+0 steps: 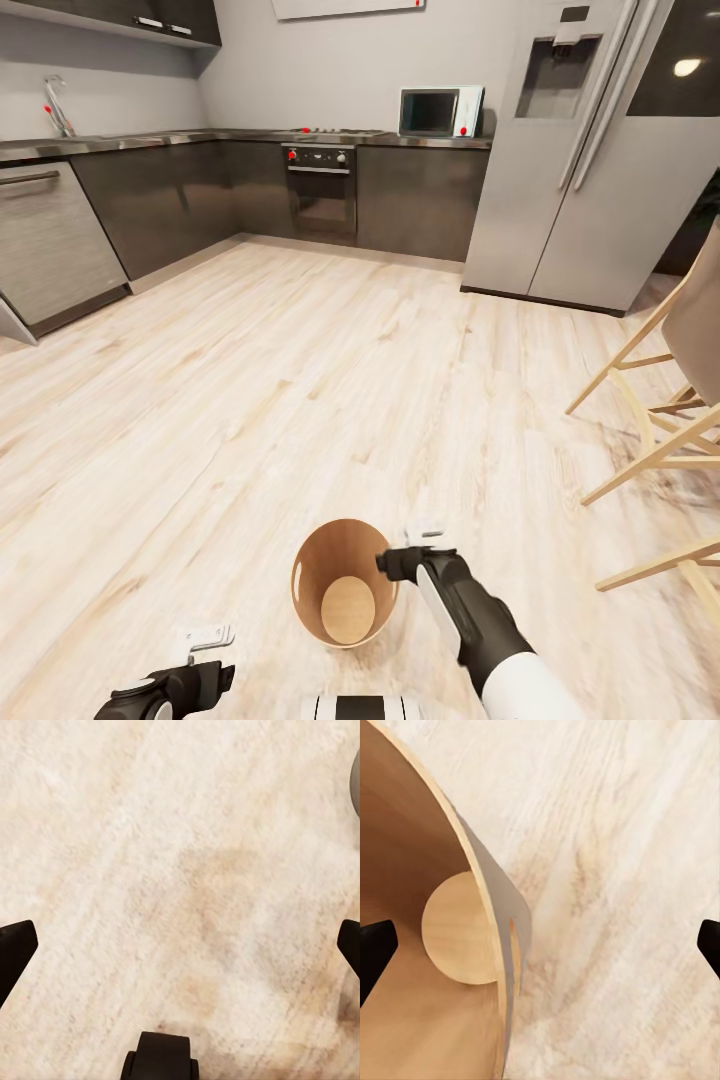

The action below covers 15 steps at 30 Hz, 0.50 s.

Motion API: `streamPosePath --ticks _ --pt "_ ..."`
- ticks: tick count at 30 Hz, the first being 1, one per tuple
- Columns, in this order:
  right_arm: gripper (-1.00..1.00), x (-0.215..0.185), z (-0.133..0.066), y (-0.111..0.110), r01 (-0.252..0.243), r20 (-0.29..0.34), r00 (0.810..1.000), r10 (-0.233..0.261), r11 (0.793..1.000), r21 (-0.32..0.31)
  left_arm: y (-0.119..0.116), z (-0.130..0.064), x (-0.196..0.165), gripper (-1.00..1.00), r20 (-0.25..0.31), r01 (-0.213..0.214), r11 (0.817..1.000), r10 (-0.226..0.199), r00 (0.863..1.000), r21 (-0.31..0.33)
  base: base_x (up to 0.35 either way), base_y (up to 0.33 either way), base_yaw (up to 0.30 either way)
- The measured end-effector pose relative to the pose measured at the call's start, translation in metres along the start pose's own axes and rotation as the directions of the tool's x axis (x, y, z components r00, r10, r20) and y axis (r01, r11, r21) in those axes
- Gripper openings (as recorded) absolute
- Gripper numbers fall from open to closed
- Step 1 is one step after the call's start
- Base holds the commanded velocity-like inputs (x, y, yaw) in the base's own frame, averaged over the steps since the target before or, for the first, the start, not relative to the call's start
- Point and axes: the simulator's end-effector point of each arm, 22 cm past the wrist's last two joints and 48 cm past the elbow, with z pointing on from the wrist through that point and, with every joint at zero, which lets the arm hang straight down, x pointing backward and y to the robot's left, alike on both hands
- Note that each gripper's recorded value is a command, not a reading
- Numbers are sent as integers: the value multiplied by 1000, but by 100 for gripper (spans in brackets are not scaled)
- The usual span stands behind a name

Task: Put the three can of soda from the living room inside the tash can in the kitchen.

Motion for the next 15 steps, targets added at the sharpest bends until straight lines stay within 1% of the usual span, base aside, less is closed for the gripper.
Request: streamPosePath --ticks 2,6,15 --pt "100 5 6 -2 1 -17 1000 -1 1000 4 0 0 0 100 0 0 1000 0 1000 0 0 0 0" --pt "100 8 11 -4 1 -25 1000 -1 1000 6 0 0 0 100 0 0 1000 0 1000 0 0 0 0" --pt "100 15 14 -2 1 -40 999 -2 1000 -2 0 0 0 100 1 0 1000 0 1000 0 0 0 0"
